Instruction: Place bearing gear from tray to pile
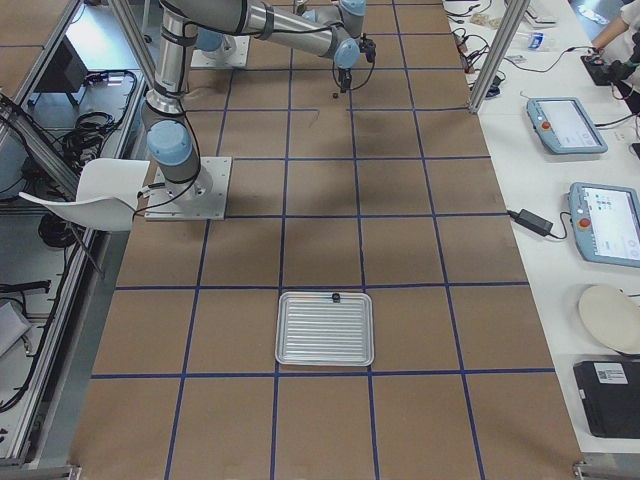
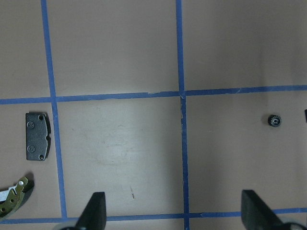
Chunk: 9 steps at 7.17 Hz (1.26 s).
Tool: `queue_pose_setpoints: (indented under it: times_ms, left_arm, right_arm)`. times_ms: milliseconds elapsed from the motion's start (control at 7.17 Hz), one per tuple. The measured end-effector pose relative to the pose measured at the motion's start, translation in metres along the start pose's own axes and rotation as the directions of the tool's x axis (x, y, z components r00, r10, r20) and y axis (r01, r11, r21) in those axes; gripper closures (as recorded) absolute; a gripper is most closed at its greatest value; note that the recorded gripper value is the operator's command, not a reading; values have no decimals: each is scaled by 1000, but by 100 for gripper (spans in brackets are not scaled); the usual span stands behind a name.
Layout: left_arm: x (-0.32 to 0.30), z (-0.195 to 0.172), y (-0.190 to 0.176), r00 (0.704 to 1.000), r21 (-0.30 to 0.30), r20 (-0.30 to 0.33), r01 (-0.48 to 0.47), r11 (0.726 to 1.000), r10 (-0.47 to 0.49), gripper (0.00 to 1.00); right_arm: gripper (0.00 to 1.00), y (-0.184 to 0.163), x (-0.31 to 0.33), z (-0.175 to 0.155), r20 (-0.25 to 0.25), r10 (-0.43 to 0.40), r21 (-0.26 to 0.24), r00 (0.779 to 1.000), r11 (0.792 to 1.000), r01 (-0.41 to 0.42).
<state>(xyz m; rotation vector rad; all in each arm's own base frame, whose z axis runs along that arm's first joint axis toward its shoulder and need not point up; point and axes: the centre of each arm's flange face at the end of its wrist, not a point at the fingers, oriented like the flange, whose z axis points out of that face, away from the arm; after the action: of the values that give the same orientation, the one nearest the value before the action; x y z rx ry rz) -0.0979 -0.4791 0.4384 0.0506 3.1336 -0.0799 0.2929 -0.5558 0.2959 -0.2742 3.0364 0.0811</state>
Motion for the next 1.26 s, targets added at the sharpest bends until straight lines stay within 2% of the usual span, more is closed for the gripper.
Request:
queue_pose_setpoints:
  times_ms: [279, 419, 558, 837, 977, 1116, 1256]
  left_arm:
    - [2, 14, -2, 1000, -26, -8, 4, 1000, -5, 0]
    - [6, 25, -5, 1000, -40, -17, 20, 999, -21, 0]
    - [18, 40, -10, 999, -40, -29, 34, 999, -35, 0]
    - [66, 74, -17, 999, -48, -52, 6, 999, -8, 0]
    - [92, 94, -20, 998, -60, -55, -11, 998, 7, 0]
    - [114, 116, -24, 998, -65, -55, -26, 998, 22, 0]
    - [134, 140, -29, 997, -67, -56, -48, 997, 45, 0]
  right_arm:
    - [0, 4, 188, -66, -59, -144, -19, 988, 990, 143]
    - [0, 20, 275, -86, -84, -205, -31, 975, 979, 203]
    - [0, 41, 352, -97, -96, -285, -50, 954, 958, 282]
    - [0, 102, 489, -98, -67, -463, -74, 884, 886, 458]
    - [0, 133, 548, -84, -57, -517, -68, 854, 855, 514]
    - [0, 152, 596, -64, -73, -581, -64, 811, 814, 577]
    - [0, 163, 636, -33, -76, -663, -70, 744, 748, 660]
